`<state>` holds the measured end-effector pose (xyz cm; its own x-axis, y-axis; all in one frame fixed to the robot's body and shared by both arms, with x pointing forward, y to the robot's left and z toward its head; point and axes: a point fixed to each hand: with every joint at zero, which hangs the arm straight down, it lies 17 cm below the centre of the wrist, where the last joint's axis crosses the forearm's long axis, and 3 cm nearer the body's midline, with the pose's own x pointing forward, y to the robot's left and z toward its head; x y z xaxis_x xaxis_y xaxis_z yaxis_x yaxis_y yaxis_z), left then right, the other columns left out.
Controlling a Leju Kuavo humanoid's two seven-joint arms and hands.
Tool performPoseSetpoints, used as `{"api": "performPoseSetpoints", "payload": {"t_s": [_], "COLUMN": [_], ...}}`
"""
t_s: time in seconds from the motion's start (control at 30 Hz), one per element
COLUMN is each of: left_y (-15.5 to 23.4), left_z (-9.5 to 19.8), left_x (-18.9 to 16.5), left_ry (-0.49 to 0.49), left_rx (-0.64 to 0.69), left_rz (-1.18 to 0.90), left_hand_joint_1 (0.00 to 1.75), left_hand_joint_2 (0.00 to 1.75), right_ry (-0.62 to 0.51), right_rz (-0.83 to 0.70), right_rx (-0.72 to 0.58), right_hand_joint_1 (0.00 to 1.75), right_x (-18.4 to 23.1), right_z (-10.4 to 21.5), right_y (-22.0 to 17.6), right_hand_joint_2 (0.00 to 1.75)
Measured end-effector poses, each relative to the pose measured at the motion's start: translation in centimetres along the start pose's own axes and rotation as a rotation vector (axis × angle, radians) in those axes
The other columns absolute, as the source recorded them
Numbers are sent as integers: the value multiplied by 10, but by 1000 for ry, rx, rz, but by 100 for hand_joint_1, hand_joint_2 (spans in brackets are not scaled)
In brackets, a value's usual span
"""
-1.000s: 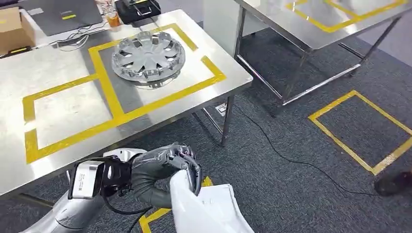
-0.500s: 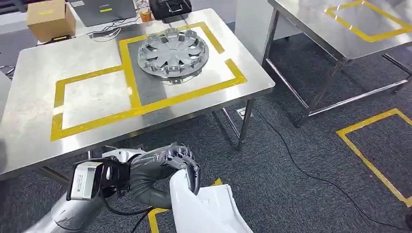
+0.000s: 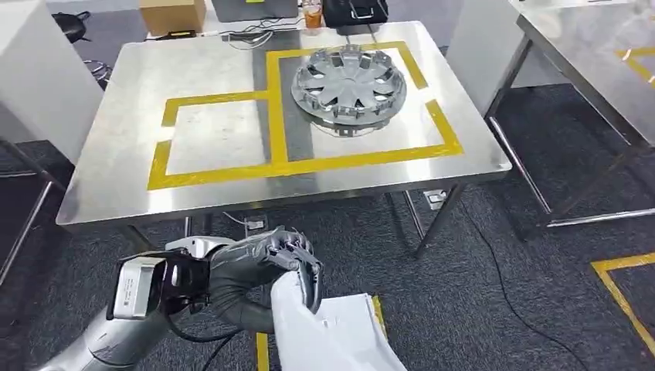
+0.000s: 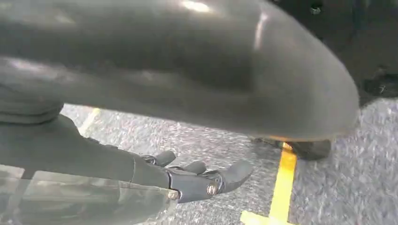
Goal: Take the parts from the cabinet and place them on the table.
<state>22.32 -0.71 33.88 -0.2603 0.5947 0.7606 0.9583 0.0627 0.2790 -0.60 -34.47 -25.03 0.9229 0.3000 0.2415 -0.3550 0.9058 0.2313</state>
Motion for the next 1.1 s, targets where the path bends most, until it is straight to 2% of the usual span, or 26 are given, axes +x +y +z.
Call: {"api": "performPoseSetpoints", "payload": {"t_s": [1.1], "left_y": [3], "left_z": [4], "left_x": [6], "left_ry": [-1], "left_rx": [34], "left_rz": [-18], "left_hand_joint_1": [175], "left_hand_joint_2": [175], "right_ry": [-19], "right_rz": [-15], "right_rx": [-85], "right_hand_joint_1": [0], "right_x": [0], "right_z": [1], "right_y": [-19], "right_hand_joint_2": [0]}}
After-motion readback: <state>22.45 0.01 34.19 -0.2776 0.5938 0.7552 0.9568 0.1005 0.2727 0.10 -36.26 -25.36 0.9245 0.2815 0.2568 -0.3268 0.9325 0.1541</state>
